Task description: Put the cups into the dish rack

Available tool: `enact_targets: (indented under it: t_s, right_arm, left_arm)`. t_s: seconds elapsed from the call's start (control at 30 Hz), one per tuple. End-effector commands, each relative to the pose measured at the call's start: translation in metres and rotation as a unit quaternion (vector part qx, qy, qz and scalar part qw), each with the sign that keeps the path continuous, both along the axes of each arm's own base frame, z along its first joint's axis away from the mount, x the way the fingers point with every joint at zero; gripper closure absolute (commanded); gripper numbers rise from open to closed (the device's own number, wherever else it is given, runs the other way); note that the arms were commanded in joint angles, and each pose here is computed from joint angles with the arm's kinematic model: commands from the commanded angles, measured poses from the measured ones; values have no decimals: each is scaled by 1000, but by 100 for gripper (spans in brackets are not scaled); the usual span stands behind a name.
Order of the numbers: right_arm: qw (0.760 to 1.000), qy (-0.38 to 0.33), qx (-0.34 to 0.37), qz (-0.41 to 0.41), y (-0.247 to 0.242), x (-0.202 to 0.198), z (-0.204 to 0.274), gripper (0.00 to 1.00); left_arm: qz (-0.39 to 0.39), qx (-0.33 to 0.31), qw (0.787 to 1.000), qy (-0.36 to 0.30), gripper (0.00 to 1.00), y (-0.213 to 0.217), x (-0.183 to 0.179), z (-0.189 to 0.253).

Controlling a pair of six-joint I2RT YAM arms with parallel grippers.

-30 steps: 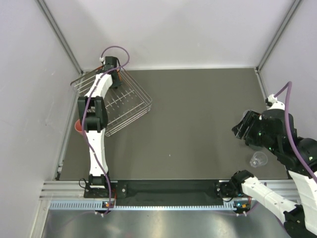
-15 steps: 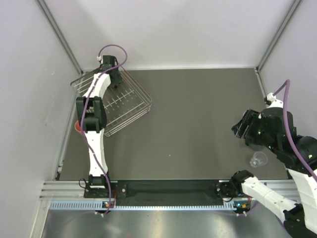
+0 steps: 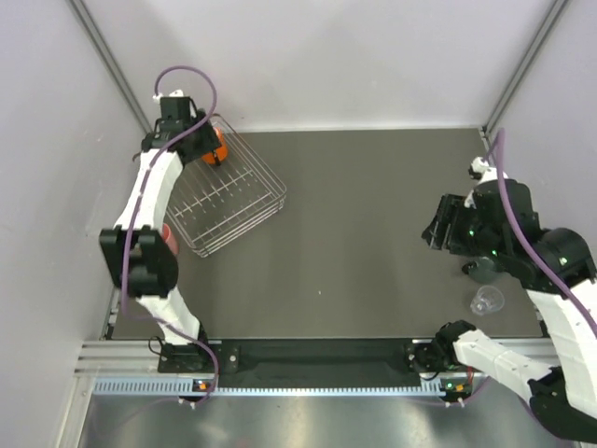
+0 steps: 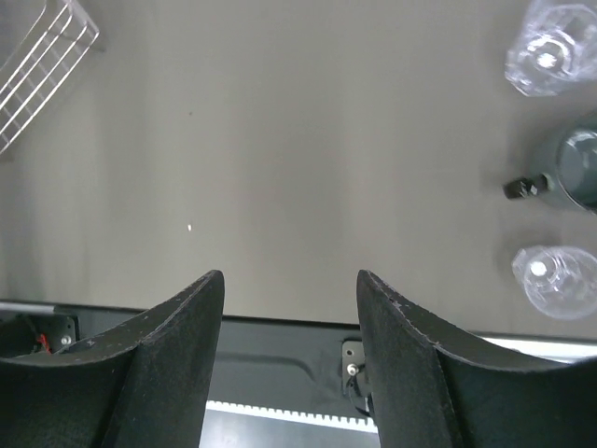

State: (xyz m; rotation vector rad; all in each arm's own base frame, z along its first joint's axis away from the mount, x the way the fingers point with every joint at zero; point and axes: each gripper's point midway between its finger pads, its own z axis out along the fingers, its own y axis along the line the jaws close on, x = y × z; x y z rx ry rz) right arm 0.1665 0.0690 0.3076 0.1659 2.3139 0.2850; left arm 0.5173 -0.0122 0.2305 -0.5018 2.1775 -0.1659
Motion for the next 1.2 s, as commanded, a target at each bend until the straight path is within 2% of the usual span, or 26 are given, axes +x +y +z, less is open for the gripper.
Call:
enact_targets:
  t_s: [0.0, 0.1, 0.13, 0.2, 0.23, 0.3, 0.33, 0.37, 0.5, 0.63, 0.7, 0.8, 0.9, 0.93, 1.17]
  right_arm:
    - [999, -18, 17, 42, 25, 26, 11, 41]
    - [997, -9, 39, 59, 43, 40, 11, 41]
    - [997, -11, 53, 57, 49, 45, 13, 41]
    - [996, 4, 67, 57, 58, 50, 5, 41]
    - [995, -1, 85, 48, 63, 56, 7, 41]
    - [995, 13, 92, 35, 67, 62, -3, 41]
    - [995, 16, 100, 22, 68, 66, -3, 42]
    - [995, 18, 101, 10, 67, 70, -5, 42]
    - [991, 29, 101, -79, 48, 94, -14, 42]
    - [976, 49, 118, -178, 18, 112, -25, 42]
    - [969, 61, 104, -216, 3, 117, -34, 42]
    - [948, 86, 92, -293, -29, 117, -48, 44]
    - [912, 95, 90, -389, -76, 108, -58, 49]
    - [888, 92, 99, -439, -104, 104, -60, 51]
    - [820, 103, 132, -548, -165, 89, -74, 53]
  left_arm:
    - [-43, -56, 997, -40, 36, -22, -56, 47]
    - [-74, -47, 995, -41, 36, -27, -96, 57]
    - [-79, -37, 994, -66, 35, -26, -117, 81]
    - [-59, -8, 996, -67, 32, -22, -146, 86]
    - [-63, -12, 994, -92, 32, -26, -167, 104]
    - [-78, -67, 991, -83, 33, -42, -189, 94]
    - [-87, -87, 987, -100, 34, -49, -205, 102]
    - [-98, -108, 986, -85, 34, -56, -214, 86]
    - [-154, -187, 966, -87, 35, -86, -257, 86]
    - [-207, -204, 953, -81, 37, -102, -279, 86]
    - [-228, -196, 950, -88, 37, -107, -286, 92]
    - [-255, -186, 944, -96, 36, -113, -292, 100]
    - [-283, -179, 936, -106, 36, -121, -299, 109]
    - [-288, -177, 935, -106, 36, -122, -300, 110]
    - [-334, -148, 921, -132, 30, -132, -315, 118]
